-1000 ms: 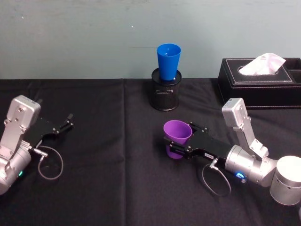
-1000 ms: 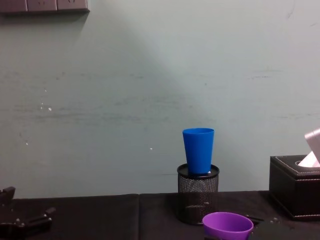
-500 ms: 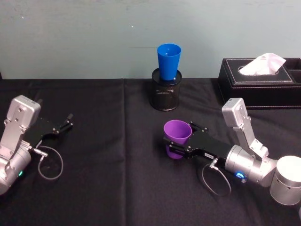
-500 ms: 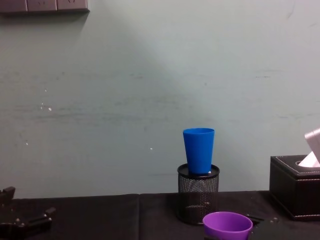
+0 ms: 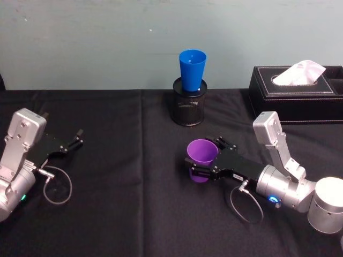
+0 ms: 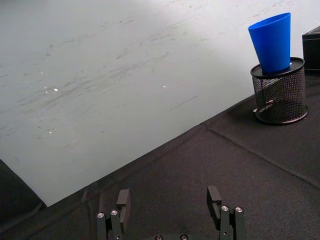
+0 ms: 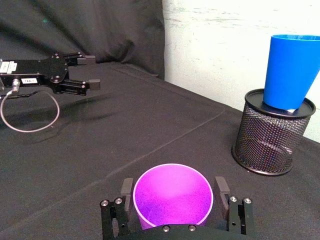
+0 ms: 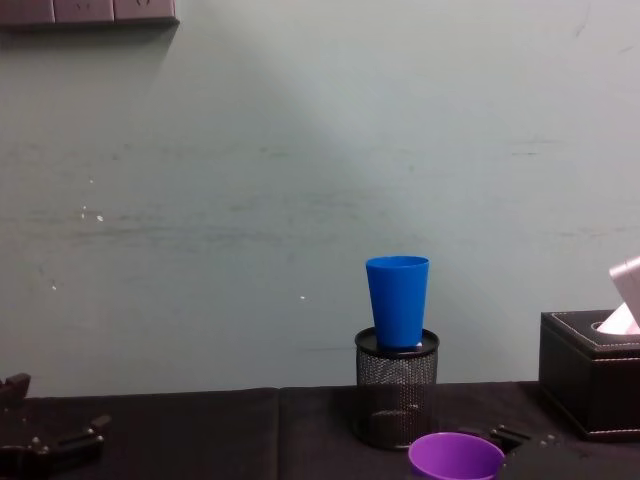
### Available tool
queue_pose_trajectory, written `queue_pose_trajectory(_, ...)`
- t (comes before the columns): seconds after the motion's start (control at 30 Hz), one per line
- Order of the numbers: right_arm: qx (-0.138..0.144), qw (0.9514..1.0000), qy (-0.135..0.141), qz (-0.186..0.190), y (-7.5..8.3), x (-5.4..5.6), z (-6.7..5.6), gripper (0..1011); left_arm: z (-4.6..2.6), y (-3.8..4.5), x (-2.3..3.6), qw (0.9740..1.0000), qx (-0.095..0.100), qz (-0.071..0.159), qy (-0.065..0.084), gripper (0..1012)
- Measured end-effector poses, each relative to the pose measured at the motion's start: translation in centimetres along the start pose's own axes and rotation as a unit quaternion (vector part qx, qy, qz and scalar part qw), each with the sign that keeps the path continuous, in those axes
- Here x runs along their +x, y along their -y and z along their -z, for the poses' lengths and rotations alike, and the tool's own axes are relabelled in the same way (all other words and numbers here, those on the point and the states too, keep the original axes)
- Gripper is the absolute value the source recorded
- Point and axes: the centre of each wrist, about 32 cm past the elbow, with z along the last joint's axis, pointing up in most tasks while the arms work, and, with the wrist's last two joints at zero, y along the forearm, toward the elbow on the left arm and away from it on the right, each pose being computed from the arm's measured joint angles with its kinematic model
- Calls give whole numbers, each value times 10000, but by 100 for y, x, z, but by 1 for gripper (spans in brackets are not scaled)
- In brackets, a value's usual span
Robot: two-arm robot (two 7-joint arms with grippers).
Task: Pick up one cup with a gripper and tap it against the other cup.
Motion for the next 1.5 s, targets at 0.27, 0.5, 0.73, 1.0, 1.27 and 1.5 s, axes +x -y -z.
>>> queue_pose_trajectory(0.27, 216, 9997, 132, 42, 4, -10, -74, 1003, 0, 0, 0, 10000, 0, 0, 0, 1000)
queue_pose_trajectory(0.5, 711, 9965, 196, 405, 26, 4, -196, 1003, 0, 0, 0, 10000, 0, 0, 0, 1000)
queue_pose_trajectory(0.73, 792, 9862, 307, 1421, 50, -9, -289, 1003, 0, 0, 0, 10000, 0, 0, 0, 1000)
queue_pose_trajectory(1.0, 209, 9581, 321, 2840, 29, -73, -258, 1003, 0, 0, 0, 10000, 0, 0, 0, 1000)
queue_pose_trajectory(1.27, -257, 9440, 402, 3266, -2, -93, -181, 1003, 0, 0, 0, 10000, 0, 0, 0, 1000)
queue_pose_trajectory(1.5, -276, 9454, 402, 3221, -1, -92, -149, 1003, 0, 0, 0, 10000, 0, 0, 0, 1000)
